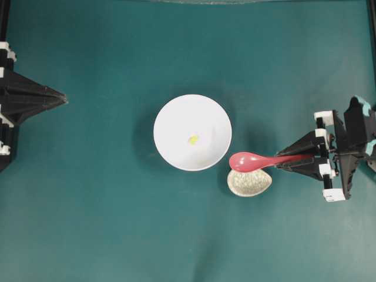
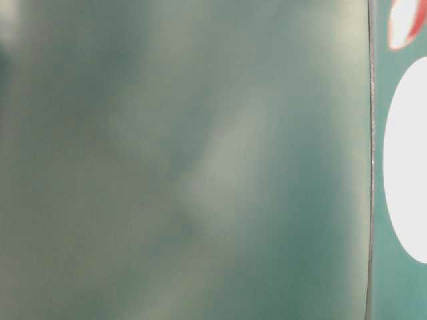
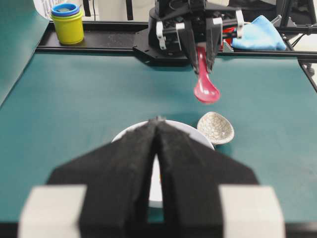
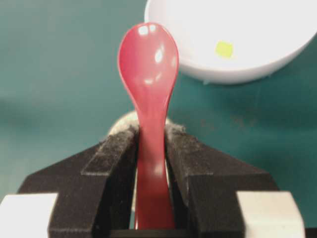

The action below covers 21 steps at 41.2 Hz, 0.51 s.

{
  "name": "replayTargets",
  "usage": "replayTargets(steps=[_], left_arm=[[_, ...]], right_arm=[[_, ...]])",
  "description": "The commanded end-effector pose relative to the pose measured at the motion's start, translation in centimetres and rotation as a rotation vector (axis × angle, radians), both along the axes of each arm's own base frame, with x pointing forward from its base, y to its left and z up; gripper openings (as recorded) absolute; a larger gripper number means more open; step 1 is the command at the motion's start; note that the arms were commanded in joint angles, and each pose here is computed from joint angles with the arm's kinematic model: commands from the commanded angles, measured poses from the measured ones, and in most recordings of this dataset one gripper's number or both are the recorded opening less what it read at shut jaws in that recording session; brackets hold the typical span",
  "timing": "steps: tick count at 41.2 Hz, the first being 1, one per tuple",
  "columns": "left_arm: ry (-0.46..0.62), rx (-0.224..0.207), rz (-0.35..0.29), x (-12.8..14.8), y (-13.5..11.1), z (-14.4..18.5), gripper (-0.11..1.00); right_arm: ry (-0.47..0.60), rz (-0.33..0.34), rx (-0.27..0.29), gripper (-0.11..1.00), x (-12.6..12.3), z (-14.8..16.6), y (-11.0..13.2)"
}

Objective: Scoop the yellow hexagonal prism block from the bowl with a spoon using the right arm.
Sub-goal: 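Carry the spoon left over the white bowl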

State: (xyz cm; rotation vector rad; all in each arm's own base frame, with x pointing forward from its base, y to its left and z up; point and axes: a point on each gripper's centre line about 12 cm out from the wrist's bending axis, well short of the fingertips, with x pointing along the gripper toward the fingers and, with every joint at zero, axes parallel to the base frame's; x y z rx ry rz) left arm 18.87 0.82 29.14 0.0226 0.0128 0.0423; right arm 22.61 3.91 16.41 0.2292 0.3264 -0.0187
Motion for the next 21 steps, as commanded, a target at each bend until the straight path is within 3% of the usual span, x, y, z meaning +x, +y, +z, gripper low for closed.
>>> replayTargets(steps=[1, 21], left_arm=[[-0.038, 0.003, 0.001, 0.2, 0.0, 1.3, 0.03], [-0.038, 0.003, 0.001, 0.2, 0.0, 1.3, 0.03]], right_arm=[[-0.022, -0.009, 0.019, 0.26, 0.7, 2.0, -0.5], [0.124, -0.081, 0.072, 0.25, 2.2, 5.5, -4.6]])
